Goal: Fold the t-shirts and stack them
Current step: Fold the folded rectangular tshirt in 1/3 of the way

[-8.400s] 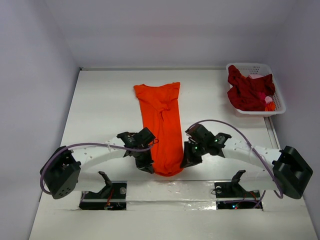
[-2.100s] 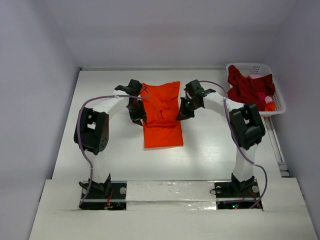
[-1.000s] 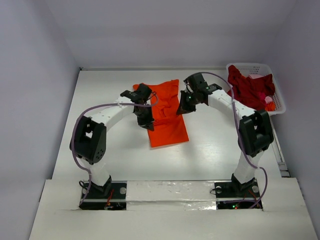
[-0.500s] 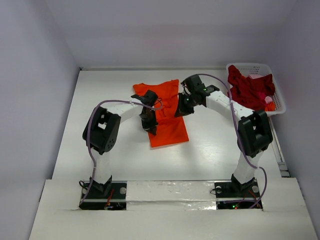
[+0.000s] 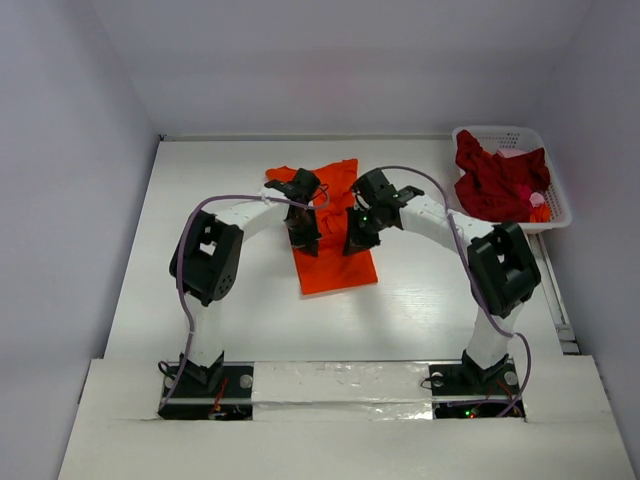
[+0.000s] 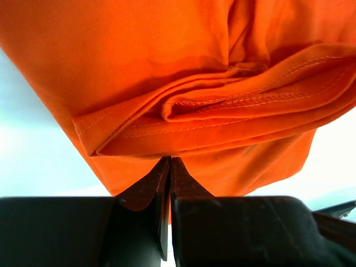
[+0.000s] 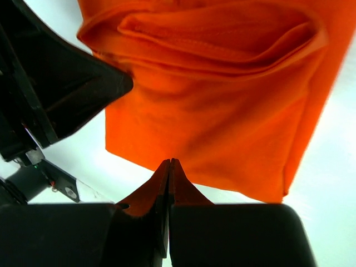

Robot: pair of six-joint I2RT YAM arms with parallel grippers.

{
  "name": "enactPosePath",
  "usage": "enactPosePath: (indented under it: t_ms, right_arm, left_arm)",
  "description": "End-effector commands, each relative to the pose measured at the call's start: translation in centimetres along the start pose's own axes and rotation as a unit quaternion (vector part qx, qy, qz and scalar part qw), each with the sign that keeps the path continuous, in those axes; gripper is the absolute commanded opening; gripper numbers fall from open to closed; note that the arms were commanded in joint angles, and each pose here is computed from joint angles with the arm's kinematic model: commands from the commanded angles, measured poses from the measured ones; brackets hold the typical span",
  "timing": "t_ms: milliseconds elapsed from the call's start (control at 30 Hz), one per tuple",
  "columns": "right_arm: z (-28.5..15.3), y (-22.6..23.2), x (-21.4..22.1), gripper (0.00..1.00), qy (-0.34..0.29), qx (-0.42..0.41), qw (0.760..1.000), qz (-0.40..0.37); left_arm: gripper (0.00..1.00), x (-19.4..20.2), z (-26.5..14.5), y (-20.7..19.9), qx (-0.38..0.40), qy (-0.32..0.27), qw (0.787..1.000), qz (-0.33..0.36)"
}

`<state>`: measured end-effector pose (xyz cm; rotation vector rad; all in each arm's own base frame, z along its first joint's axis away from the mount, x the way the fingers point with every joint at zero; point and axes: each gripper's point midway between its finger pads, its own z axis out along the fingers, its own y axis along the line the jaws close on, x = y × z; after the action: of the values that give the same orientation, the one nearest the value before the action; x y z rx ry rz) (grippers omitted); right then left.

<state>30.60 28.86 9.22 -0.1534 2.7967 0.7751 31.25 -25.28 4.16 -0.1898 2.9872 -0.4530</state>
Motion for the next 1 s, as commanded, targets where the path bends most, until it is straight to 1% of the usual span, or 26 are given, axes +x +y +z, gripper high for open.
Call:
enactPosePath:
  t_ms: [0, 367, 833, 967]
  right_arm:
    - [0.8, 0.7, -0.1, 0.0, -0.012, -0.01, 1.0, -0.004]
    - [1.6, 1.1, 0.6, 0.0, -0.002, -0.012, 1.0, -0.01]
    - [3.1, 1.0, 2.9, 0.0, 0.021, -0.009, 1.0, -0.011]
    - [3.2, 0.7, 3.2, 0.0, 0.024, -0.006, 1.0, -0.009]
  left_arm:
    - [0.0, -0.7, -0.2, 0.4, -0.011, -0.007, 1.0, -0.003]
    - [0.0, -1.9, 0.6, 2.1, -0.026, -0.015, 0.999, -0.022]
    - [0.0, -4.1, 0.2, 2.6, -0.027, -0.029, 0.999, -0.032]
    - [0.0, -5.5, -0.4, 2.5, -0.017, -0.042, 0.998, -0.039]
